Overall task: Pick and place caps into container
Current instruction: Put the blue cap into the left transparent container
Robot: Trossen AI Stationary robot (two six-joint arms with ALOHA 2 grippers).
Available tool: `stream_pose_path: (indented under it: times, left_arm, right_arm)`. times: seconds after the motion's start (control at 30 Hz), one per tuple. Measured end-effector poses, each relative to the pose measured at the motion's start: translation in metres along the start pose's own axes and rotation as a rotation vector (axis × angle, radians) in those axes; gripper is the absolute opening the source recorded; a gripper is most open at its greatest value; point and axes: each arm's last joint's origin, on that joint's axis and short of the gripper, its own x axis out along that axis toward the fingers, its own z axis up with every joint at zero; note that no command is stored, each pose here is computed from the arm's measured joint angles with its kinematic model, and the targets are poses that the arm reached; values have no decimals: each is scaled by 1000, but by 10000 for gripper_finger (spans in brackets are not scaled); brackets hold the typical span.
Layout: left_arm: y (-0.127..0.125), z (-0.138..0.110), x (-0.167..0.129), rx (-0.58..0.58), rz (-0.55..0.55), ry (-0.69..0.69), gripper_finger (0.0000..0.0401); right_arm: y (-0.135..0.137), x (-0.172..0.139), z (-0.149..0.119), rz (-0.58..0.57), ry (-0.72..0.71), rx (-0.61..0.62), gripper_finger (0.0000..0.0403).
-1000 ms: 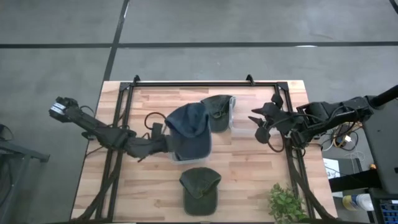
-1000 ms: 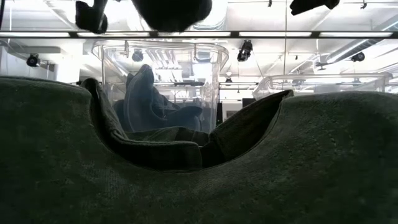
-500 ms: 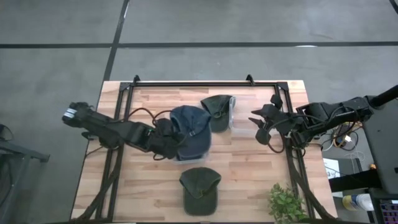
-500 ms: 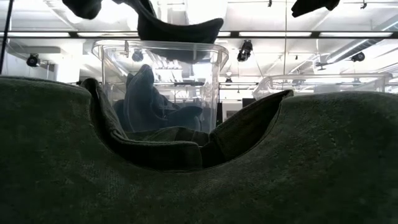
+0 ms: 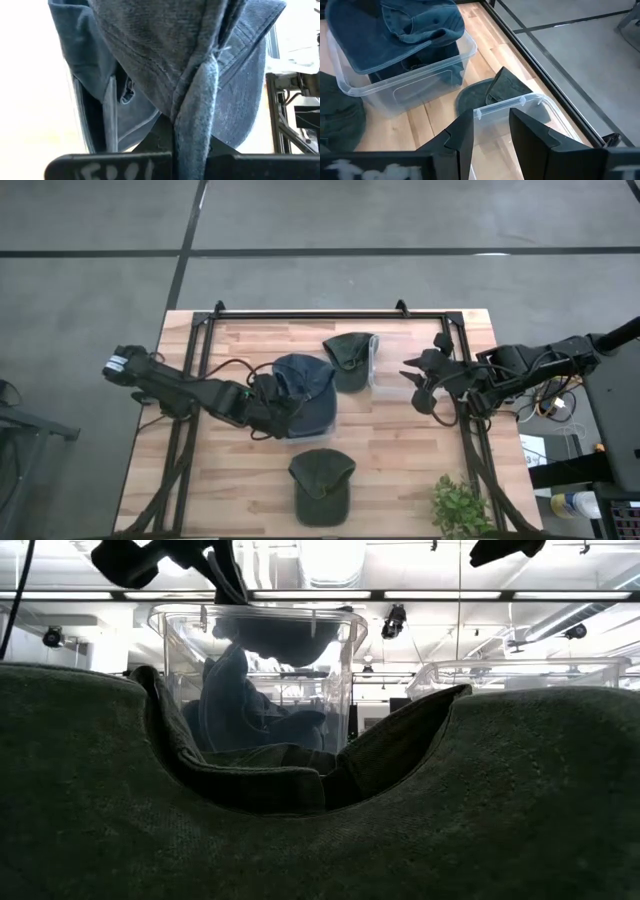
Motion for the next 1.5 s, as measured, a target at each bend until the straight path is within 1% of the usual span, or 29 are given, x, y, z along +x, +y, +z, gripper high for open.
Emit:
stream_pose_path:
  times: [0.13,0.27,0.43,0.53,0.8,1.07,1.23,1.5]
  left_arm:
    - [7,-2,7,-6,12,4,4]
    - [10,-2,14,-19,2,3,5]
    - [11,-3,17,-18,-5,10,36]
    - [11,-3,17,-8,-5,11,46]
    - [12,-3,17,34,-3,7,51]
    - [13,-3,18,51,-2,-3,55]
    - [12,-1,18,36,-12,-54,80]
    - [12,-1,18,38,-9,-40,143]
  right_arm:
    - [0,0,0,0,0,0,124]
    - [0,0,0,2,-1,1,128]
    - [0,0,1,4,-6,5,130]
    - [0,0,1,5,-8,6,127]
    - [2,0,4,14,-31,24,116]
    - [2,0,4,16,-34,27,123]
    - [2,0,5,18,-39,31,125]
    - [3,0,4,37,-31,26,114]
